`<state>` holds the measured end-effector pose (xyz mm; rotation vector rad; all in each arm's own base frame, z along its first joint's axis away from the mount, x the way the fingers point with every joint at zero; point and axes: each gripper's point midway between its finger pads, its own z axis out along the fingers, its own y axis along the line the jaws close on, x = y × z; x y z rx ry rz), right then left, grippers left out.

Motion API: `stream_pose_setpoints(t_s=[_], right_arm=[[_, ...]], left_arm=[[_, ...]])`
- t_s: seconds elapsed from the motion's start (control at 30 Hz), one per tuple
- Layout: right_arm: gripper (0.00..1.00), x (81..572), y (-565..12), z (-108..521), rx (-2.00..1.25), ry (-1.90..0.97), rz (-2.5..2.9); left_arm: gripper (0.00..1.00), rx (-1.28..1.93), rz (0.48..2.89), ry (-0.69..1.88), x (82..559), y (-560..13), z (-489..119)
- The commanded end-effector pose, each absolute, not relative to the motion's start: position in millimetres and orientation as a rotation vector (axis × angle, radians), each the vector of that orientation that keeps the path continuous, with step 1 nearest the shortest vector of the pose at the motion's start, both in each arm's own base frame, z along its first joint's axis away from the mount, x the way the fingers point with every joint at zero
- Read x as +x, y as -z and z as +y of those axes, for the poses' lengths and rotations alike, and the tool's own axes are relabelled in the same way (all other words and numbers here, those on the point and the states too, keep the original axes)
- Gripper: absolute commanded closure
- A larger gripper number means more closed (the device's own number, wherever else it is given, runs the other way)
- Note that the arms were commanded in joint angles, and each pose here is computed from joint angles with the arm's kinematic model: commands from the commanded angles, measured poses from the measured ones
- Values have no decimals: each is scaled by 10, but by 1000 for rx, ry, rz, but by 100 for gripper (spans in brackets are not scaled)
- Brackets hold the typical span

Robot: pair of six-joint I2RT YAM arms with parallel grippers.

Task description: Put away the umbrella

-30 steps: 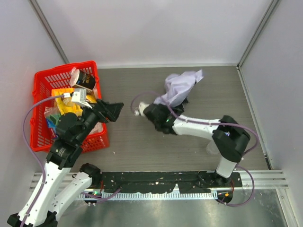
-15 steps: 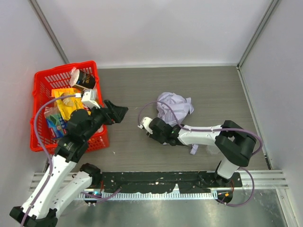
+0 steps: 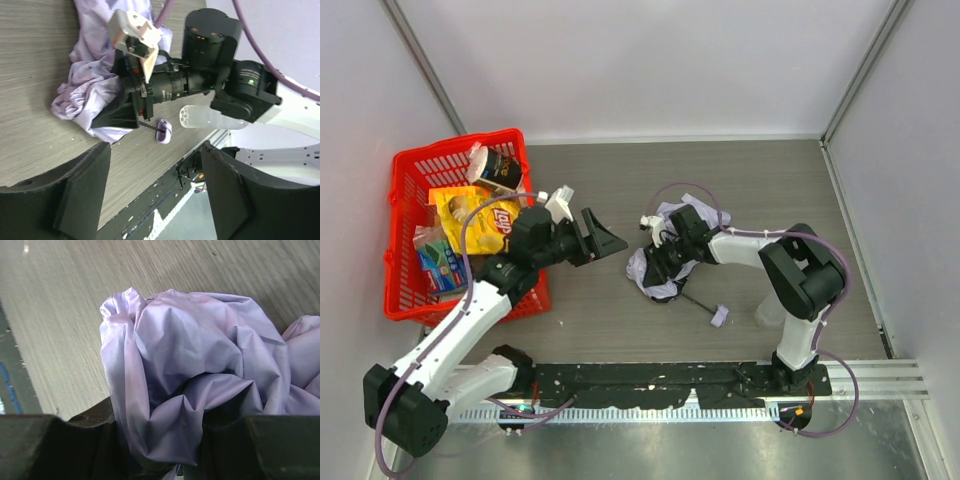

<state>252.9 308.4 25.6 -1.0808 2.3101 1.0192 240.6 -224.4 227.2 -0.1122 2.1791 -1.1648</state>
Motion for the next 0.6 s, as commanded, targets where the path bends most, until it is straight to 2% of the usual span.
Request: stream_pose_setpoints(t_s=[0.0,0.23,0.3,0.37,0.43,0.57], right_arm=[[99,2022,70,2911,-1055,-1270,2523],[99,2151,-21,2880,-1043,-1310,2448],[99,2212,-8,2865,-1038,-1289,2436],[99,2224,11,2867,-1042,-1278,2435],[99,2243,18,2858,-1042,-1258,2433],[99,2271,-23,2856,-1052,-1239,2415]], left_arm=[[23,-157,2136,1269,2391,-2341,-2533],[23,-557,2286,1079,2524,-1730,-2674],[13,-747,2302,950,2628,-1525,-2542],[4,-850,2302,950,2676,-1445,-2562],[1,-937,2341,956,2691,-1317,-2625],[0,-996,2491,932,2664,-1054,-2822]])
